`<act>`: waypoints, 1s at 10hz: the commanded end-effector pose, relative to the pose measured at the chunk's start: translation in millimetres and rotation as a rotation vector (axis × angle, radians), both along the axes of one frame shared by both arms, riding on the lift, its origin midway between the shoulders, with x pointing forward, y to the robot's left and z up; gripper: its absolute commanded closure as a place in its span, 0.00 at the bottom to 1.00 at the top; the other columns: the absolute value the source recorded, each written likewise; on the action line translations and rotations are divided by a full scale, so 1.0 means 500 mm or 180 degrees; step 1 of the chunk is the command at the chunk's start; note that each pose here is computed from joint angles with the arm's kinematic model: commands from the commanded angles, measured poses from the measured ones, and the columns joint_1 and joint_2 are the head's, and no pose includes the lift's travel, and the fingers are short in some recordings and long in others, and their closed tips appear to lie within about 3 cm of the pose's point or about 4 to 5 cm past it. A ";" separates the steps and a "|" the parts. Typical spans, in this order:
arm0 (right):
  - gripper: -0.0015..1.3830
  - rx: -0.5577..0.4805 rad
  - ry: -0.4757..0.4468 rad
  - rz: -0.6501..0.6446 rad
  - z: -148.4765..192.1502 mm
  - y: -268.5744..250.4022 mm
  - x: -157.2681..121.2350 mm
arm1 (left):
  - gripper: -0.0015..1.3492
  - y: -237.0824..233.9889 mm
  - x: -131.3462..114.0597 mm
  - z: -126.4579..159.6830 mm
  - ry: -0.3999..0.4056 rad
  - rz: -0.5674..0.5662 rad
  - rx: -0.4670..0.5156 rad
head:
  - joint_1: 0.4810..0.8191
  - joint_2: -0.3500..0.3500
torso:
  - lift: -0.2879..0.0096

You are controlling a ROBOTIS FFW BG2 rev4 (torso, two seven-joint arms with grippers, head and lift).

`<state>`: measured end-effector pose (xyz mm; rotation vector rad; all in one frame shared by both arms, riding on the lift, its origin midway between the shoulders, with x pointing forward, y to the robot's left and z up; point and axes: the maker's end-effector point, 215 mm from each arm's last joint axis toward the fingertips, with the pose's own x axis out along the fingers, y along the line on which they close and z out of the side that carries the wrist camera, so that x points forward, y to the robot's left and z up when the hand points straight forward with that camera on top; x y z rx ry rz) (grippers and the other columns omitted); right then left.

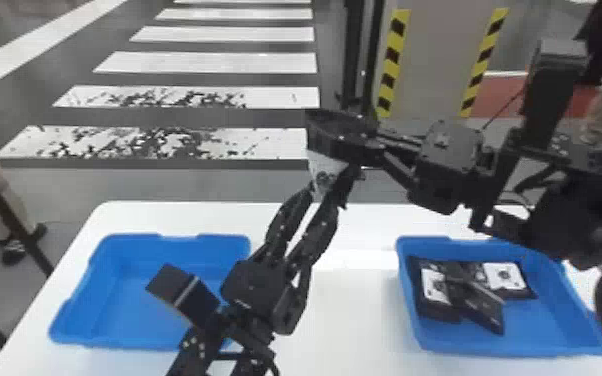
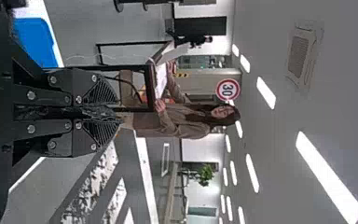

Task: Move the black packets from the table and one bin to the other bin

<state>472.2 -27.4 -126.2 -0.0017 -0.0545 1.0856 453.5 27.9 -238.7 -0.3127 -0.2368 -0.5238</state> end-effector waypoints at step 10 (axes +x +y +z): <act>0.85 -0.0224 -0.0018 -0.1756 -0.088 -0.456 0.086 | 0.24 0.067 0.016 -0.057 0.0155 0.0283 -0.0140 | 0.33 0.26 | 0.60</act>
